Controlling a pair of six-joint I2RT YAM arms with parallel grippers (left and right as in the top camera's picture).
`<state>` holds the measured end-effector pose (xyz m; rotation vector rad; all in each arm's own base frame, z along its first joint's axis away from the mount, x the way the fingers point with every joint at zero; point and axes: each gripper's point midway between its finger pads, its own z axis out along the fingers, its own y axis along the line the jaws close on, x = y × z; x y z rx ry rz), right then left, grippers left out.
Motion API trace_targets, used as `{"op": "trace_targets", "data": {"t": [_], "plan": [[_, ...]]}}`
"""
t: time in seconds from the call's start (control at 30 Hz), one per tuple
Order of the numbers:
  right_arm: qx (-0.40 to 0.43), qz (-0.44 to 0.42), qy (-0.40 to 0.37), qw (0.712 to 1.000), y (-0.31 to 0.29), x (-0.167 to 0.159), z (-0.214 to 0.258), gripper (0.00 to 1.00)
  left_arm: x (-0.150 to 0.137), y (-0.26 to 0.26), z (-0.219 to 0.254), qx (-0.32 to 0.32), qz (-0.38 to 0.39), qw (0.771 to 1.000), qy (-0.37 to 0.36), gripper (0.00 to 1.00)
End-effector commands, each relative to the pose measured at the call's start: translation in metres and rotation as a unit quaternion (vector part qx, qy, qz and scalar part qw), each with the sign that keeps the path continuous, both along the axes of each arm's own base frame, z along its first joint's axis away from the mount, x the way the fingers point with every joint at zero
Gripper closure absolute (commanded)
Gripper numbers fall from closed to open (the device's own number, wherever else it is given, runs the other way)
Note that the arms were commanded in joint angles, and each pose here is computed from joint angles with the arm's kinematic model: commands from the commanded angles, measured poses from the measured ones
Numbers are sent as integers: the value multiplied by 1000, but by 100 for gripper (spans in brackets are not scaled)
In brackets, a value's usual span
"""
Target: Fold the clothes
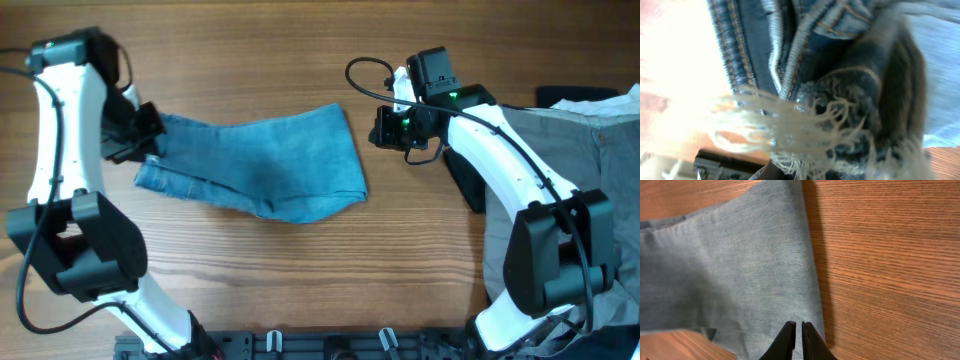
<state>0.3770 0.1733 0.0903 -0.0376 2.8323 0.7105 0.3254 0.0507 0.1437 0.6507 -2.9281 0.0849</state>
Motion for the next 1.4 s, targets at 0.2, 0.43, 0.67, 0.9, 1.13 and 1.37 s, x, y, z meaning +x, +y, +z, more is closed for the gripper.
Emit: {"op": "trace_targets", "data": {"t": [0.2, 0.43, 0.67, 0.9, 1.13, 1.37], "plan": [[-19, 46, 20, 999, 22, -15, -25, 89, 22, -93, 12, 15, -136, 989, -58, 96], [-97, -55, 98, 989, -9, -14, -84, 89, 9, -86, 24, 53, -158, 985, -50, 96], [-127, -7, 143, 982, -23, -32, -124, 89, 9, -70, 76, 72, -137, 981, -115, 96], [-128, -8, 147, 981, -22, -32, -129, 90, 25, -152, 86, -38, -198, 963, -181, 96], [-119, -7, 151, 981, -19, -33, -129, 90, 20, -224, 64, -36, -277, 945, -173, 87], [-94, -5, 164, 982, -15, -38, -120, 89, 14, -284, 31, -44, -304, 939, -157, 81]]}}
